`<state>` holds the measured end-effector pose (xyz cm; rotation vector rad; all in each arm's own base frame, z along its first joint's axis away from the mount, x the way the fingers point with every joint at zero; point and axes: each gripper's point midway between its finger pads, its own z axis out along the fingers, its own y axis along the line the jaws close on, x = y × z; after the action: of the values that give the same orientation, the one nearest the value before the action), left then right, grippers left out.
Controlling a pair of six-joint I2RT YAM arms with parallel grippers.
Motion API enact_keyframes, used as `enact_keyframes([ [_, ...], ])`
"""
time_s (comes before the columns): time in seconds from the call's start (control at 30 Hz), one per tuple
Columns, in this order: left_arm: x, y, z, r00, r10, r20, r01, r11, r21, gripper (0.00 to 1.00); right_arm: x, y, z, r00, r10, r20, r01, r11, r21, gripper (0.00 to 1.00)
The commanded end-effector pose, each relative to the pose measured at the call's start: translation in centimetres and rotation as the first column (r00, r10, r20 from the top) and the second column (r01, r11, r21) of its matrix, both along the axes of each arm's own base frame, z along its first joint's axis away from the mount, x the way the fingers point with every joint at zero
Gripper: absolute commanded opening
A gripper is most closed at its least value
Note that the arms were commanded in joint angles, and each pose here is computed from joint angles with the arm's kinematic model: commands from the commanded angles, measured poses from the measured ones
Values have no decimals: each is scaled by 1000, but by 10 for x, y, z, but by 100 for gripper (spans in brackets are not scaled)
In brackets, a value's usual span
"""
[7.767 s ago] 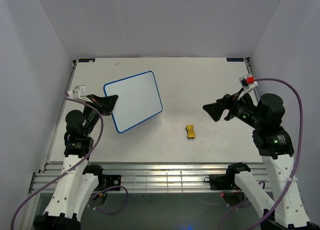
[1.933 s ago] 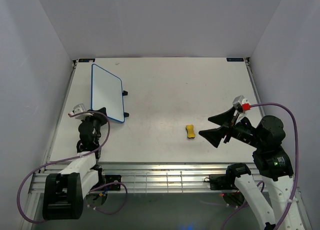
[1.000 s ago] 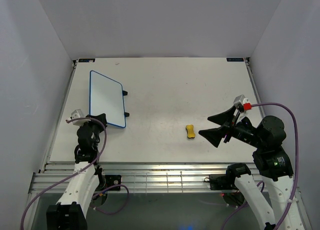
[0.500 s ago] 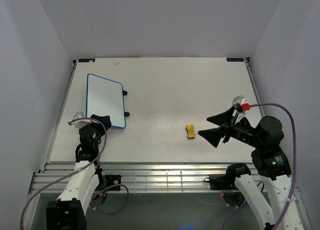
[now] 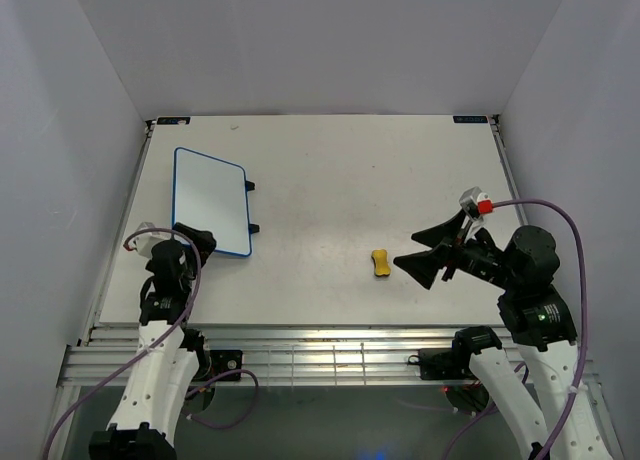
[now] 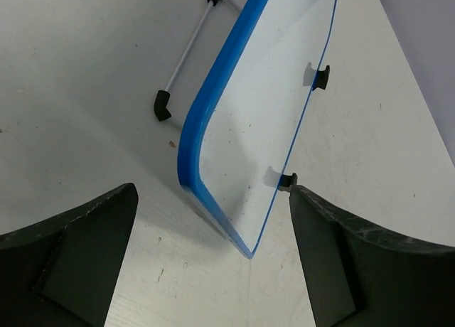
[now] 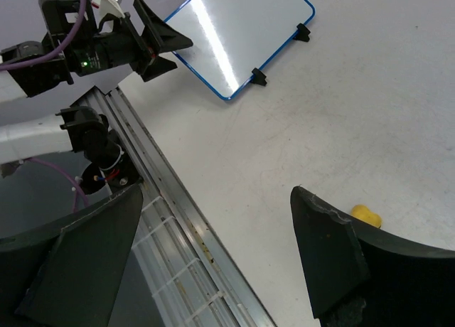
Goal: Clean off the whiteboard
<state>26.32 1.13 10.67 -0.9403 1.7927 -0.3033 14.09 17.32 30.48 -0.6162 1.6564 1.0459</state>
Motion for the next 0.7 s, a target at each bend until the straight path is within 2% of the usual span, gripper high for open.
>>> enact_keyframes([
  [0.0, -21, 2, -1, 990, 40, -139, -44, 999, -28, 98, 8, 0, 5, 1000, -24, 20, 24, 1000, 3, 90],
  [0.1, -28, 1, 22, 993, 36, -111, -40, 999, -30, 98, 15, -4, 2, 998, -61, 6, 61, 998, -14, 90],
  [0.17, -28, -17, 48, 999, -38, -27, 36, 998, -54, 98, 23, -7, -3, 995, -101, -13, 100, 994, -32, 90],
  [0.27, -32, -24, 73, 996, -83, 26, 84, 995, -61, 98, 36, -13, -13, 986, -163, -43, 160, 985, -63, 90],
  [0.33, -34, -34, 90, 985, -170, 41, 171, 985, -23, 98, 43, -19, -22, 974, -214, -75, 207, 974, -90, 90],
  [0.43, -35, -42, 125, 949, -310, 50, 303, 945, 120, 98, 56, -36, -33, 934, -342, -105, 324, 933, -155, 90],
  [0.5, -37, -41, 145, 937, -347, 40, 334, 924, 188, 98, 64, -55, -37, 889, -447, -98, 420, 882, -214, 90],
  [0.53, -39, -55, 156, 894, -445, 52, 427, 880, 208, 98, 65, -61, -39, 877, -473, -86, 443, 864, -238, 90],
  [0.67, -47, -47, 186, 875, -484, 21, 447, 823, 352, 98, 67, -96, -36, 779, -626, -37, 584, 745, -321, 90],
])
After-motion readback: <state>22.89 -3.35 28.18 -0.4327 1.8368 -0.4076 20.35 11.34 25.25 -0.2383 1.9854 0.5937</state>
